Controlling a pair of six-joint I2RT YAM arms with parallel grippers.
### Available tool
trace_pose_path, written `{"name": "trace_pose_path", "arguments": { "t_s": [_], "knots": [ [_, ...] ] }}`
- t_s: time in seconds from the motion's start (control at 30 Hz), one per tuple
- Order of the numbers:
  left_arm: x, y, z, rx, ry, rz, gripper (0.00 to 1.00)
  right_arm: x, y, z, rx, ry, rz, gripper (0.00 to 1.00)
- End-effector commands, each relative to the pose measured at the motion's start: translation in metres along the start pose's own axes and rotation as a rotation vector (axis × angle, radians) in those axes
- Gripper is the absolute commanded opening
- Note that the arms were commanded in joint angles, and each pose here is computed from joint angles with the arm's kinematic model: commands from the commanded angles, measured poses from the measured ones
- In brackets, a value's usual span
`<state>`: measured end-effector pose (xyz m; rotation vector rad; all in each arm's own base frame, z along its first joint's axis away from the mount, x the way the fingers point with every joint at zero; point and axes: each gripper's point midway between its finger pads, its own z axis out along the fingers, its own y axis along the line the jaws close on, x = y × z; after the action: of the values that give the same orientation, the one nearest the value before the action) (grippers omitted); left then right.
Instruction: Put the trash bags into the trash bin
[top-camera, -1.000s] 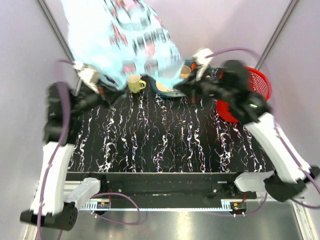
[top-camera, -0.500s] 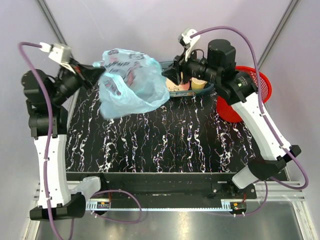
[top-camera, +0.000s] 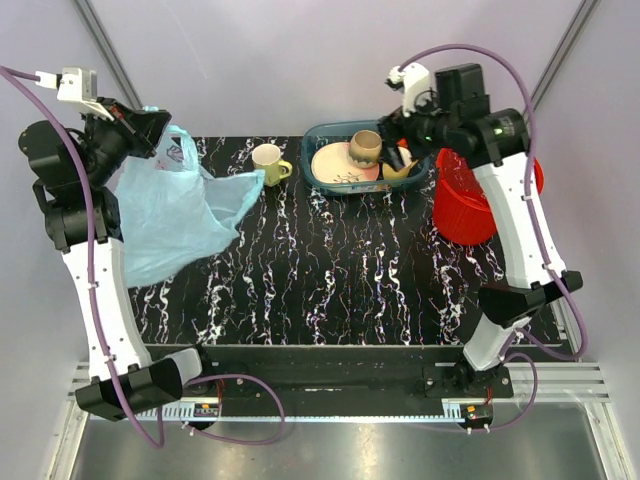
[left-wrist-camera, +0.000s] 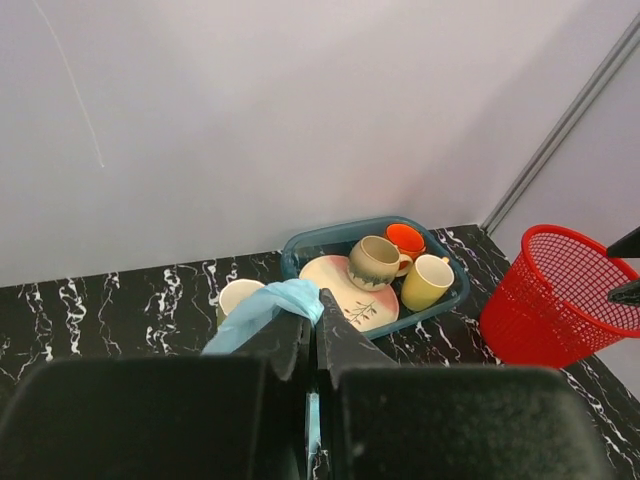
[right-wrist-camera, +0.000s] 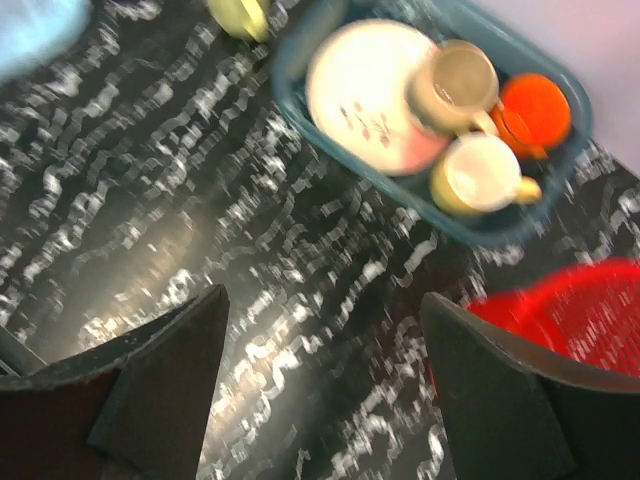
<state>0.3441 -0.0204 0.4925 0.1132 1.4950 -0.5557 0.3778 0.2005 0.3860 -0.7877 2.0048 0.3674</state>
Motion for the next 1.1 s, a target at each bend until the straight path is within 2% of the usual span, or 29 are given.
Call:
{"name": "trace_pose_path", "arguments": {
  "t_s": [0.0, 0.13, 0.33, 0.6, 0.73, 0.83, 0.9, 0.97, 1.0, 1.07],
  "knots": [
    [-0.037, -0.035, -0.018, 0.069, -0.106, 0.116, 0.00, 0.067, -0.028, -0.059, 0.127, 0.265, -0.067, 0.86],
    [-0.028, -0.033, -0.021, 0.060, -0.096, 0.104, 0.00, 0.125, -0.049, -0.069, 0.225, 0.432, -0.096, 0.86],
    [-0.028, -0.041, -0.025, 0.079, -0.108, 0.098, 0.00, 0.172, -0.082, -0.058, 0.258, 0.572, -0.086, 0.85],
    [-0.017, -0.041, -0.028, 0.084, -0.089, 0.080, 0.00, 0.194, -0.123, -0.034, 0.296, 0.608, -0.102, 0.84],
    [-0.012, -0.041, -0.029, 0.087, -0.086, 0.060, 0.00, 0.209, -0.133, -0.021, 0.297, 0.648, -0.122, 0.79],
    [-0.013, -0.043, -0.030, 0.092, -0.089, 0.058, 0.00, 0.218, -0.132, -0.014, 0.273, 0.670, -0.133, 0.72],
    [-0.013, -0.043, -0.030, 0.090, -0.089, 0.057, 0.00, 0.223, -0.131, -0.013, 0.262, 0.682, -0.142, 0.61],
    [-0.011, -0.040, -0.029, 0.084, -0.086, 0.050, 0.00, 0.225, -0.130, -0.012, 0.238, 0.683, -0.163, 0.49],
    [-0.011, -0.040, -0.028, 0.084, -0.087, 0.049, 0.00, 0.224, -0.128, -0.011, 0.230, 0.680, -0.170, 0.34],
    [-0.013, -0.041, -0.029, 0.086, -0.091, 0.052, 0.00, 0.219, -0.121, -0.014, 0.196, 0.656, -0.172, 0.20]
  ]
}}
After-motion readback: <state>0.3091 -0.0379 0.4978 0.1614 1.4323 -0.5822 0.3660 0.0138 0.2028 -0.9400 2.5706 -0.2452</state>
